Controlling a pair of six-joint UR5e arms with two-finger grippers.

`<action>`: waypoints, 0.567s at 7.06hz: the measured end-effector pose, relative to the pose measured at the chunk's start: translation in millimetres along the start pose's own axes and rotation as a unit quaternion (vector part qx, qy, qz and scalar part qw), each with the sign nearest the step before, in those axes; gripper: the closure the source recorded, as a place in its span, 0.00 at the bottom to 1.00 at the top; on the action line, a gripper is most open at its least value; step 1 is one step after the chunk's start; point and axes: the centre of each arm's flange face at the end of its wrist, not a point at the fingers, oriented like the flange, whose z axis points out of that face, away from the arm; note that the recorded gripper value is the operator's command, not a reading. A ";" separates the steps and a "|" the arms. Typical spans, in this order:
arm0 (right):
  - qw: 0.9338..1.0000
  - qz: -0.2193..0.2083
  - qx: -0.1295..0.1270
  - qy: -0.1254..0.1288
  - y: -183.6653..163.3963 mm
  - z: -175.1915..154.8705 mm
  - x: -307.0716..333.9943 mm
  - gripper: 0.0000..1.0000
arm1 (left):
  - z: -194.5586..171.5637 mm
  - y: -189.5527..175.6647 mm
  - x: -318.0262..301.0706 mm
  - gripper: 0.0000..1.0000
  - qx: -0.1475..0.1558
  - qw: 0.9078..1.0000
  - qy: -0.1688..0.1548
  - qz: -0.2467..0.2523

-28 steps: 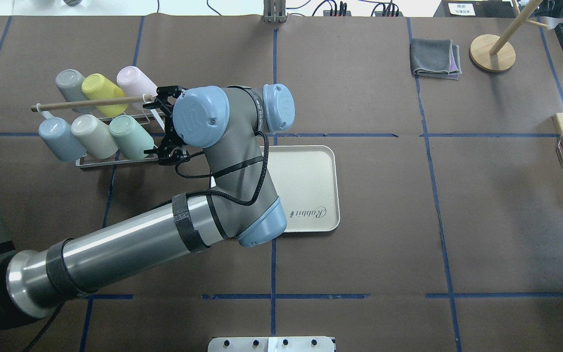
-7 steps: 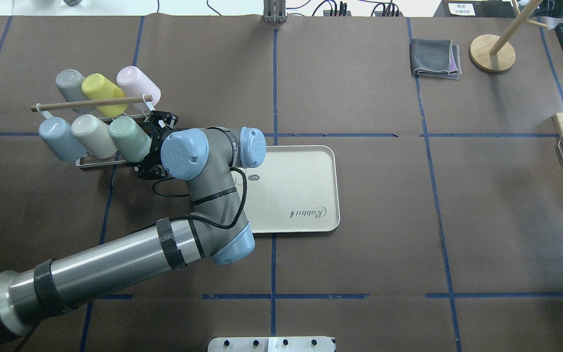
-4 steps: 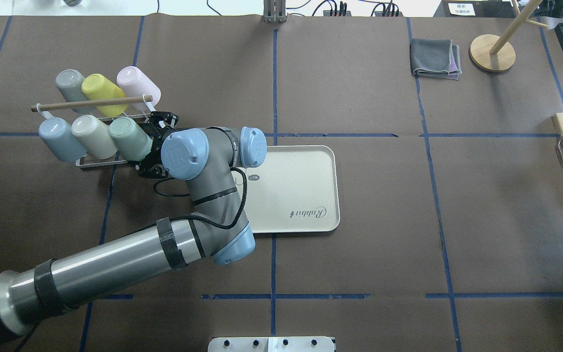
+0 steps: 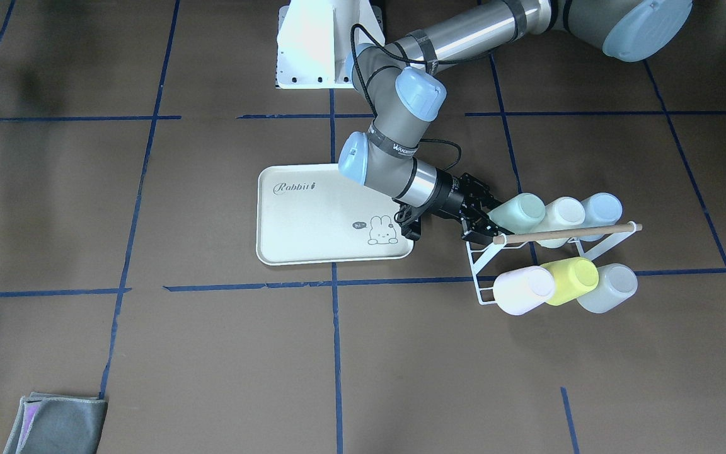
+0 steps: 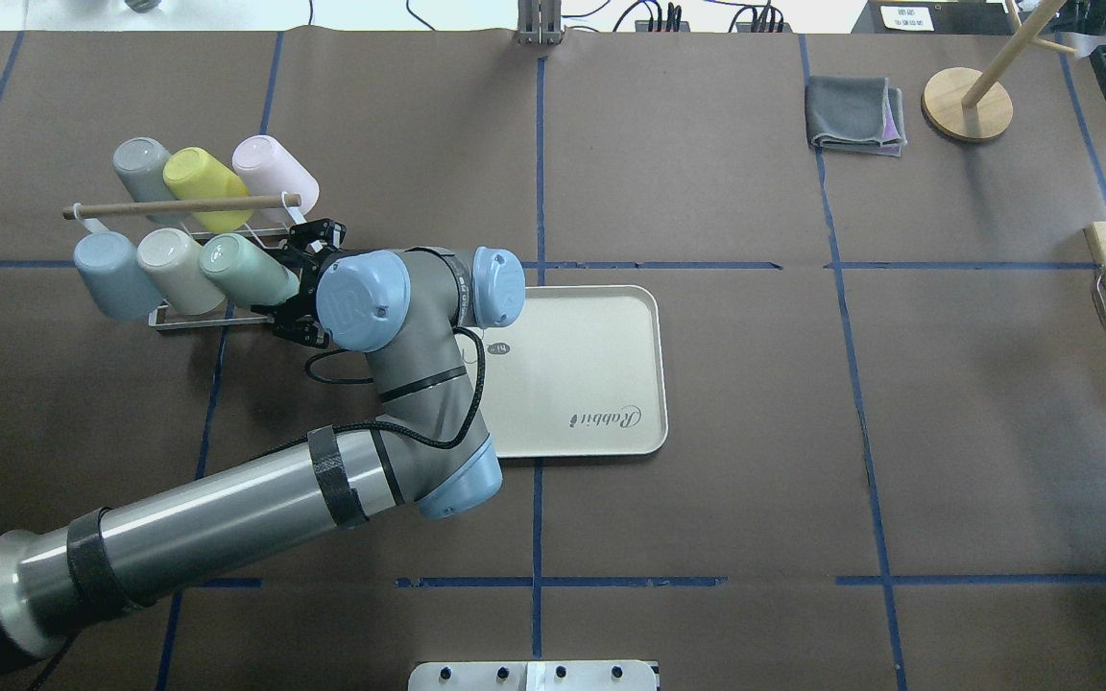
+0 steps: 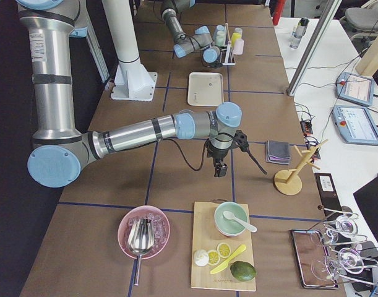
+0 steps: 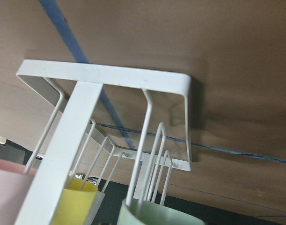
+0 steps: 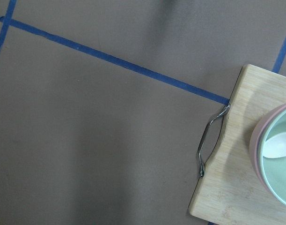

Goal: Pick up and place green cup on tray

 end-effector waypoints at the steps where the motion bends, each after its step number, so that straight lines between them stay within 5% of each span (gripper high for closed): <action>1: 1.000 0.000 0.000 0.000 0.1 0.0 -0.1 0.00 | -1.0 1.3 -1.1 0.38 0.001 1.000 -0.001 -0.001; 4: 1.000 0.000 0.000 0.000 0.1 0.0 -0.1 0.00 | -5.5 8.7 -5.5 0.37 0.002 1.000 -0.004 -0.002</action>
